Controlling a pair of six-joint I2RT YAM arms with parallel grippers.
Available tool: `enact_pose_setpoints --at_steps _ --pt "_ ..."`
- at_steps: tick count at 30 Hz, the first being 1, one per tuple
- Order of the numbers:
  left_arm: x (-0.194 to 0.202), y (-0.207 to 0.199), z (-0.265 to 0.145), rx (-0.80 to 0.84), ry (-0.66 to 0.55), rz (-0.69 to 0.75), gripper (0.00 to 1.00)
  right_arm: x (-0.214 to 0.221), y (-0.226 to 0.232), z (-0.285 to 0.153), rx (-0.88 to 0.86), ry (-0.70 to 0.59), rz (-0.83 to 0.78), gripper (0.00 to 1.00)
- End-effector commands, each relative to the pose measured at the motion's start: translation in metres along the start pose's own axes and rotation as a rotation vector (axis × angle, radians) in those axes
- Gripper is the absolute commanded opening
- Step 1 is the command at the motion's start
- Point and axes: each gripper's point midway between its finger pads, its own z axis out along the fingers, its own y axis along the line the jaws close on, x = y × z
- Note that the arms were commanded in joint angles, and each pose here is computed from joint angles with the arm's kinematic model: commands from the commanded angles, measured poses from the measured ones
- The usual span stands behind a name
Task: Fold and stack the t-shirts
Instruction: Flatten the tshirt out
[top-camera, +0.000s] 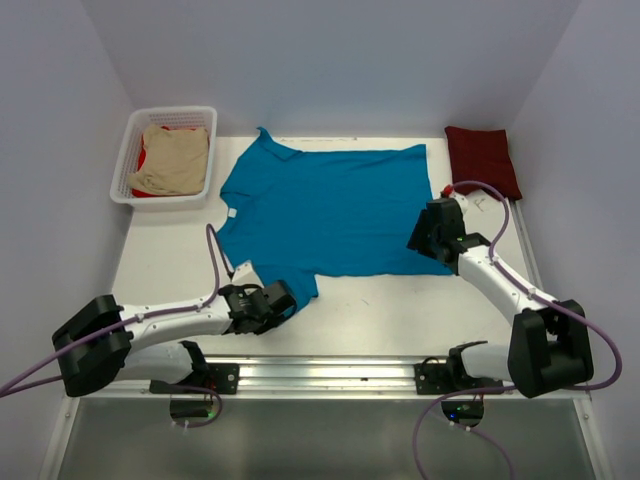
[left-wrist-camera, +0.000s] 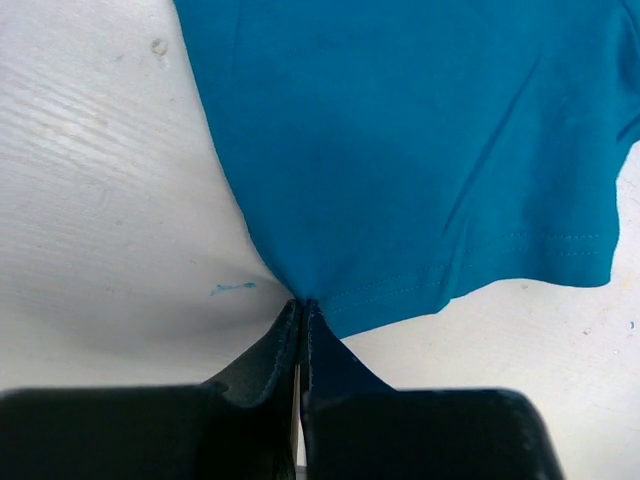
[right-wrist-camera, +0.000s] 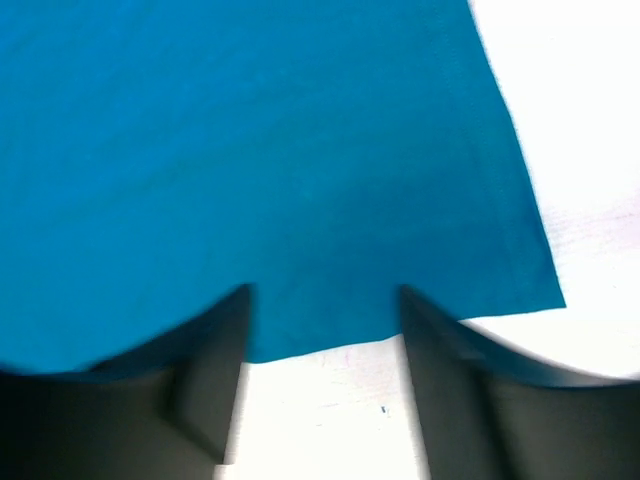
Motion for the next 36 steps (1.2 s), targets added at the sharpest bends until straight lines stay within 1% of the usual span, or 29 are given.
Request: enact_pose_setpoints --at_steps 1,3,4,5,6,8,12,13,14,15,16,17,18,19,20,21,22,28,34,35,36 --pt "-0.013 0.003 -0.013 -0.012 -0.041 0.025 0.00 -0.009 -0.013 -0.004 0.084 -0.057 0.060 0.53" --pt "-0.024 -0.004 -0.030 0.018 -0.061 0.021 0.00 -0.011 -0.029 -0.006 0.162 -0.085 0.115 0.42" --pt "-0.029 -0.007 -0.036 0.033 -0.072 0.021 0.00 -0.012 -0.034 -0.006 0.182 -0.092 0.133 0.34" --pt "-0.036 -0.016 -0.047 0.059 -0.084 0.012 0.00 -0.009 -0.039 -0.007 0.204 -0.089 0.147 0.31" --pt "-0.044 -0.013 -0.056 0.064 -0.110 0.012 0.00 -0.010 -0.047 -0.007 0.237 -0.104 0.187 0.28" --pt "-0.056 -0.022 -0.072 0.101 -0.135 0.004 0.00 -0.007 -0.055 -0.009 0.272 -0.107 0.229 0.23" --pt "-0.073 -0.023 -0.089 0.127 -0.189 0.000 0.00 -0.003 -0.070 -0.008 0.304 -0.107 0.316 0.20" --pt "-0.075 -0.023 -0.090 0.126 -0.195 0.001 0.00 0.000 -0.071 -0.007 0.293 -0.087 0.333 0.20" --pt "-0.077 -0.025 -0.093 0.132 -0.197 -0.002 0.00 0.002 -0.074 -0.005 0.295 -0.075 0.345 0.27" --pt "-0.077 -0.024 -0.094 0.129 -0.198 -0.001 0.00 0.002 -0.082 -0.003 0.312 -0.068 0.367 0.57" --pt "-0.078 -0.024 -0.095 0.132 -0.200 -0.002 0.00 0.005 -0.086 -0.001 0.319 -0.051 0.376 0.62" --pt "-0.079 -0.025 -0.097 0.139 -0.201 -0.004 0.00 0.010 -0.088 0.002 0.316 -0.019 0.384 0.64" --pt "-0.082 -0.024 -0.099 0.143 -0.210 -0.006 0.00 0.013 -0.096 0.005 0.334 -0.003 0.400 0.71" --pt "-0.084 -0.023 -0.100 0.144 -0.218 -0.010 0.00 0.015 -0.099 0.007 0.339 0.014 0.406 0.73" --pt "-0.086 -0.023 -0.102 0.149 -0.224 -0.014 0.00 0.019 -0.098 0.009 0.326 0.040 0.410 0.74" --pt "-0.089 -0.021 -0.104 0.148 -0.239 -0.019 0.00 0.023 -0.108 0.013 0.353 0.059 0.439 0.75" --pt "-0.090 -0.020 -0.105 0.150 -0.244 -0.020 0.00 0.026 -0.109 0.015 0.354 0.071 0.441 0.74" --pt "-0.095 -0.018 -0.107 0.143 -0.263 -0.023 0.00 0.038 -0.104 0.019 0.324 0.116 0.467 0.68" --pt "-0.094 -0.017 -0.105 0.137 -0.263 -0.023 0.00 0.039 -0.108 0.017 0.340 0.102 0.467 0.59" --pt "-0.093 -0.017 -0.105 0.138 -0.261 -0.024 0.00 0.039 -0.109 0.018 0.342 0.102 0.468 0.57" --pt "-0.094 -0.018 -0.105 0.139 -0.264 -0.025 0.00 0.039 -0.109 0.018 0.345 0.101 0.471 0.52"
